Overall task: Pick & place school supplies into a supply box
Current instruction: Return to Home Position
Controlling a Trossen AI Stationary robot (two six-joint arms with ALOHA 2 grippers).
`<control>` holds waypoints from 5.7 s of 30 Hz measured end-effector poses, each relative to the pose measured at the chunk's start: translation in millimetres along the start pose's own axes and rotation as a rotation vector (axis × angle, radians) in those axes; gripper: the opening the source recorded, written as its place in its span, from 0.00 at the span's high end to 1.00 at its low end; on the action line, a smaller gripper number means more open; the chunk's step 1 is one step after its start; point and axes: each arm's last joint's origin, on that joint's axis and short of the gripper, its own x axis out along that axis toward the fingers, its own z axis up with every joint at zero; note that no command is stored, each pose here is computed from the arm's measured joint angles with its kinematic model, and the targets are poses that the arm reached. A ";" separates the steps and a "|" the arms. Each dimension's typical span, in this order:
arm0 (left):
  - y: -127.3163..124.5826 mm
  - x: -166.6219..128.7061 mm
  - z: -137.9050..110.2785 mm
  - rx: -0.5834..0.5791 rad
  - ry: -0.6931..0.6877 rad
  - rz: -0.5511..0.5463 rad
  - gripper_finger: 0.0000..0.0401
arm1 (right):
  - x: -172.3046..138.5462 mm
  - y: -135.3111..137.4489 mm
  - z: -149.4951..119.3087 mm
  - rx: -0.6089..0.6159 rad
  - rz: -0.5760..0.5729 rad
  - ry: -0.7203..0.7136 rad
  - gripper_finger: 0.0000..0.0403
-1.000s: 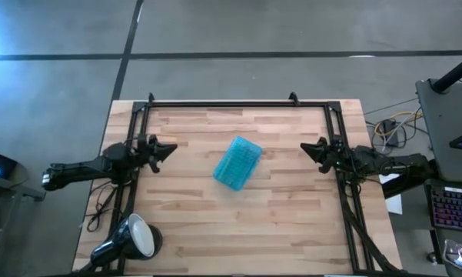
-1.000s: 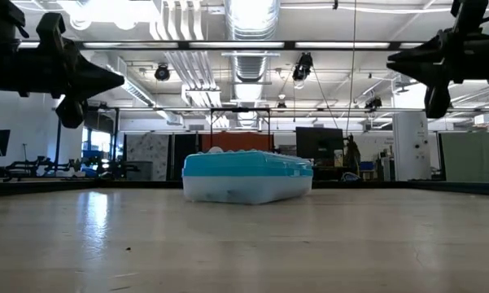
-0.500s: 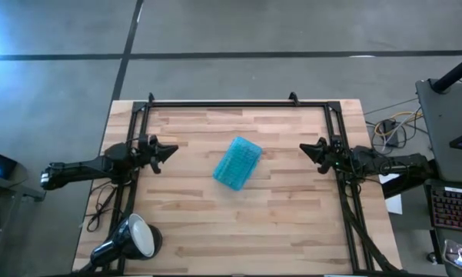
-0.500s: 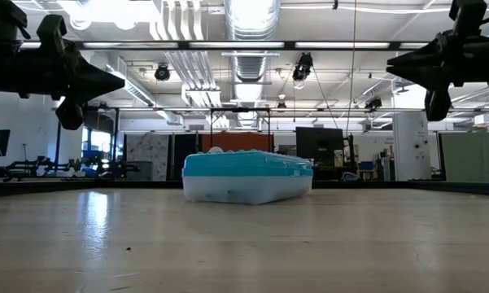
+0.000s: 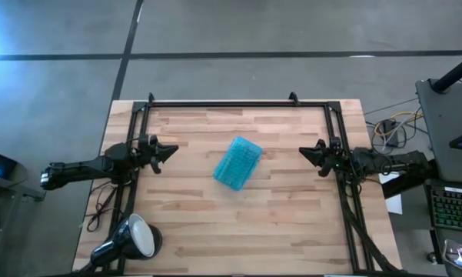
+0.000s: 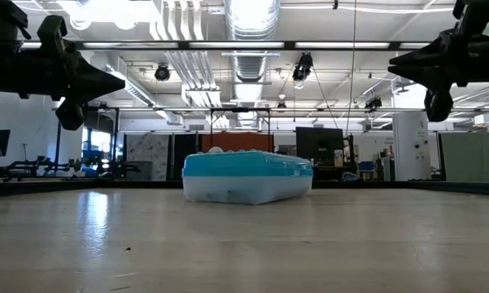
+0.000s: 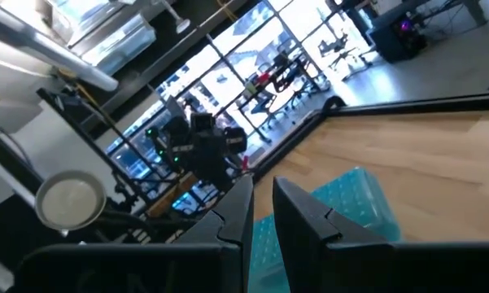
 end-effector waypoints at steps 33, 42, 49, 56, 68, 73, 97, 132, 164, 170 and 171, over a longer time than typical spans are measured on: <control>-10.9 -1.6 0.7 0.622 0.012 -0.334 1.00 | 5.2 -6.8 -10.5 -0.067 -0.091 0.099 0.89; -8.5 -0.6 -7.0 -0.127 0.235 -0.294 1.00 | 9.4 -10.8 -18.2 -0.105 -0.145 0.166 0.89; -10.8 -3.6 -5.6 -0.290 0.242 -0.311 1.00 | 9.2 -10.6 -17.9 -0.104 -0.143 0.162 0.89; -13.8 -7.0 -0.8 -0.290 0.196 -0.367 1.00 | 4.0 -5.7 -8.3 -0.056 -0.075 0.078 0.89; -13.7 -7.0 -0.9 -0.288 0.194 -0.366 1.00 | 1.4 -5.8 1.2 -0.026 -0.059 -0.016 0.89; -13.7 -7.0 -0.9 -0.288 0.192 -0.365 1.00 | 2.7 -10.1 5.6 -0.030 -0.106 -0.064 0.89; -12.3 -2.8 -4.8 -0.287 0.240 -0.325 1.00 | 2.7 -10.5 5.3 -0.079 -0.112 -0.058 0.89; -12.5 -2.8 -4.5 -0.287 0.239 -0.326 1.00 | 1.4 -5.1 -5.9 -0.795 0.330 0.189 0.89; -7.7 -0.3 -8.9 0.518 0.146 -0.315 1.00 | 1.4 -5.1 -5.8 -0.793 0.331 0.189 0.89; -7.3 0.3 -10.0 0.496 0.165 -0.310 1.00 | 1.4 -5.0 -5.8 -0.793 0.331 0.188 0.89; -7.2 0.3 -10.1 0.480 0.168 -0.308 1.00 | 1.4 -5.0 -5.8 -0.793 0.331 0.188 0.89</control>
